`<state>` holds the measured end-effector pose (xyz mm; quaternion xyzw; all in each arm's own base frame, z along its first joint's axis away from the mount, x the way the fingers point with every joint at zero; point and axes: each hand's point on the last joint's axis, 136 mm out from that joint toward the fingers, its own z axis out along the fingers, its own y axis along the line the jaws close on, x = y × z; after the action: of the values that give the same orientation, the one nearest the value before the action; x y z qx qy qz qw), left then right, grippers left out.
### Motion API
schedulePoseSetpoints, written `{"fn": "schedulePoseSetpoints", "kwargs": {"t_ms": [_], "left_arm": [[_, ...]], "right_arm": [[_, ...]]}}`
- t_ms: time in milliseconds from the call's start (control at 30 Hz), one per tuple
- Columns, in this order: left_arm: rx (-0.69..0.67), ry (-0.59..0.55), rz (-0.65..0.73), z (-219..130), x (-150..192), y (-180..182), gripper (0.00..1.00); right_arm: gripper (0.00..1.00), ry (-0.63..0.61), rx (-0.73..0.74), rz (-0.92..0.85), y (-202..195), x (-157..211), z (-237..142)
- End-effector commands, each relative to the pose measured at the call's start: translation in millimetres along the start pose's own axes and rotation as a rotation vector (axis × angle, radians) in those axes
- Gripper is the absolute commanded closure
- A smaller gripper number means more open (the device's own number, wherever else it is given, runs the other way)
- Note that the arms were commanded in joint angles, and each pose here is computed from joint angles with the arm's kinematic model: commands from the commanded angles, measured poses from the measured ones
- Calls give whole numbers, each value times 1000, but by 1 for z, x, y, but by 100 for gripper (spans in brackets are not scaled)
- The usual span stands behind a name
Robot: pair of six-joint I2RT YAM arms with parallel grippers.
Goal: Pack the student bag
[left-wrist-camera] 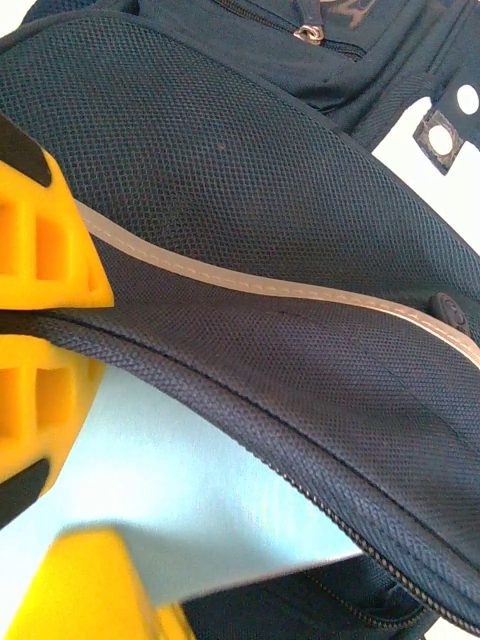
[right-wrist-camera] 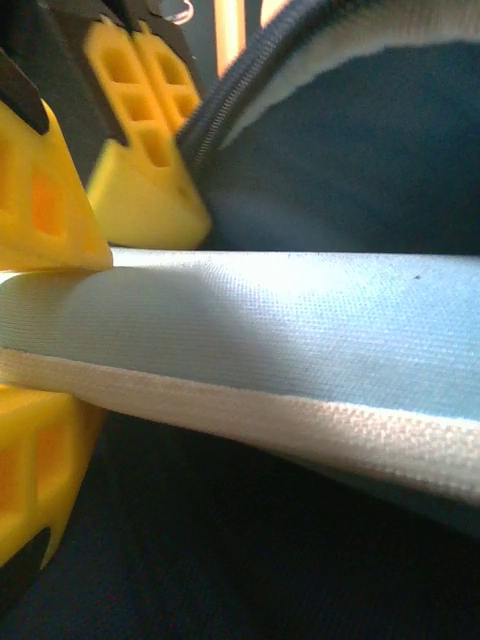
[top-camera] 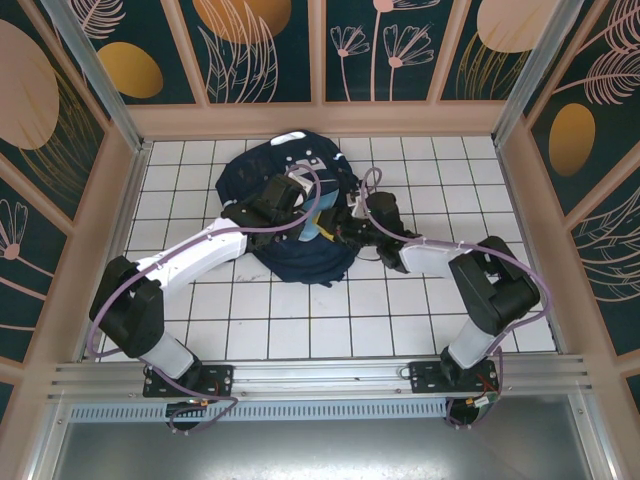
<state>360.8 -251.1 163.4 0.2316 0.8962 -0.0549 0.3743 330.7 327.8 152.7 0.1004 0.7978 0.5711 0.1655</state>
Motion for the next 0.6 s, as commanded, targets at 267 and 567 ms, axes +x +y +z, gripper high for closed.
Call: {"fn": "schedulePoseSetpoints", "kwargs": {"t_ms": [267,567], "left_arm": [[160,-139,-63,-42,-42,-24,98],[148,-164,-93,-47,-48,-21,99]], "right_arm": [[73,-257,48,-29,13,-60,32],[74,-273,29,-2,8,-64,63]]}}
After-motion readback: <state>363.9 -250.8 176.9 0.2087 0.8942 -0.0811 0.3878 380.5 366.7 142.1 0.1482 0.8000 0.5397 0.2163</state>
